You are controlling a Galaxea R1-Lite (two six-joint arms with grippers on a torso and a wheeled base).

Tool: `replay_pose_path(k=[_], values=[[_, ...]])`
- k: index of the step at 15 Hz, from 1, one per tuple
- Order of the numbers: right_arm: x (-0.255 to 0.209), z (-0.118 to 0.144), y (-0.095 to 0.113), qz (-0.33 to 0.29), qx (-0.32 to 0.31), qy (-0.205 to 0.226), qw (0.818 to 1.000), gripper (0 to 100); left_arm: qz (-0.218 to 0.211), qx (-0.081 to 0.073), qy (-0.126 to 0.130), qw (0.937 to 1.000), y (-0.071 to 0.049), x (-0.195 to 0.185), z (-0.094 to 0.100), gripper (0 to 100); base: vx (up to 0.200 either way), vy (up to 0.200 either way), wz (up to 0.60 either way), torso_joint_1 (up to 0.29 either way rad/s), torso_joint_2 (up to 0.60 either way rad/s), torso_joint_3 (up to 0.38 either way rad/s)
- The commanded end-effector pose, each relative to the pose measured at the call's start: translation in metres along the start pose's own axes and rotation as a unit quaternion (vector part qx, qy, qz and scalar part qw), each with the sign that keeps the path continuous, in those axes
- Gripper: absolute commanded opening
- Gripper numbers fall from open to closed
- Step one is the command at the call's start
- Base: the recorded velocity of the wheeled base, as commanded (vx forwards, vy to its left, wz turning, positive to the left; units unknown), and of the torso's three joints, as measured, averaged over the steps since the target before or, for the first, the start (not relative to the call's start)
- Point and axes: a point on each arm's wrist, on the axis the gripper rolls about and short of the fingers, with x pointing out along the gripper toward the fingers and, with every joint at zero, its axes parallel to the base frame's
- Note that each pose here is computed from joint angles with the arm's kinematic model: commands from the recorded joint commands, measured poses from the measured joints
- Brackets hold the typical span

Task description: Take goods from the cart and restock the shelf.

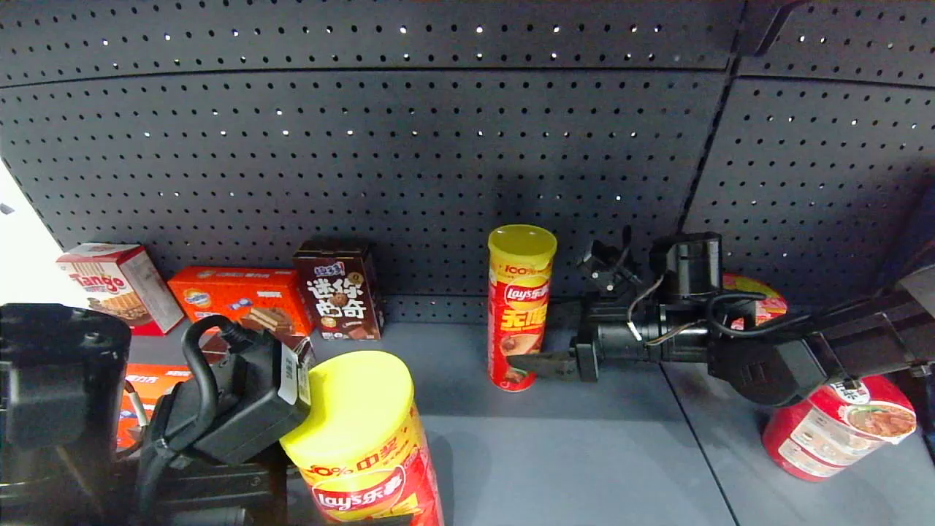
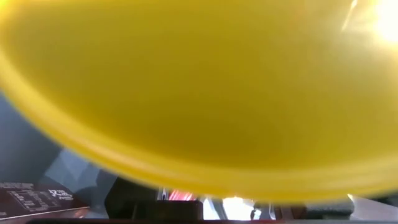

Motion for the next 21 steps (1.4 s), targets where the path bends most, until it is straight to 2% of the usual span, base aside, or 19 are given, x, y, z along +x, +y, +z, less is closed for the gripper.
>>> replay_pose_path(k=[1, 8, 9, 14, 21], values=[[0.016, -0.009, -0.007, 0.006, 0.004, 0.006, 1.0, 100, 0.004, 0.001, -0.006, 1.0, 0.001, -0.001, 0.002, 0, 0.0, 0.0, 0.0, 0.0, 0.0, 0.0], [0.034, -0.019, -0.017, 0.013, 0.005, 0.007, 1.0, 100, 0.008, -0.001, -0.006, 1.0, 0.003, -0.002, 0.002, 0, 0.0, 0.0, 0.0, 0.0, 0.0, 0.0], [0.034, -0.018, -0.017, 0.013, 0.001, -0.001, 1.0, 0, 0.008, -0.001, -0.006, 0.9999, 0.003, -0.002, 0.002, 0, 0.0, 0.0, 0.0, 0.0, 0.0, 0.0], [0.027, -0.01, -0.012, 0.012, -0.004, -0.005, 1.0, 0, 0.007, -0.003, 0.0, 1.0, 0.002, -0.002, -0.002, 0, 0.0, 0.0, 0.0, 0.0, 0.0, 0.0], [0.002, 0.003, 0.03, 0.015, 0.002, 0.004, 1.0, 0, 0.005, -0.005, 0.002, 1.0, 0.002, -0.001, -0.003, 0, 0.0, 0.0, 0.0, 0.0, 0.0, 0.0]])
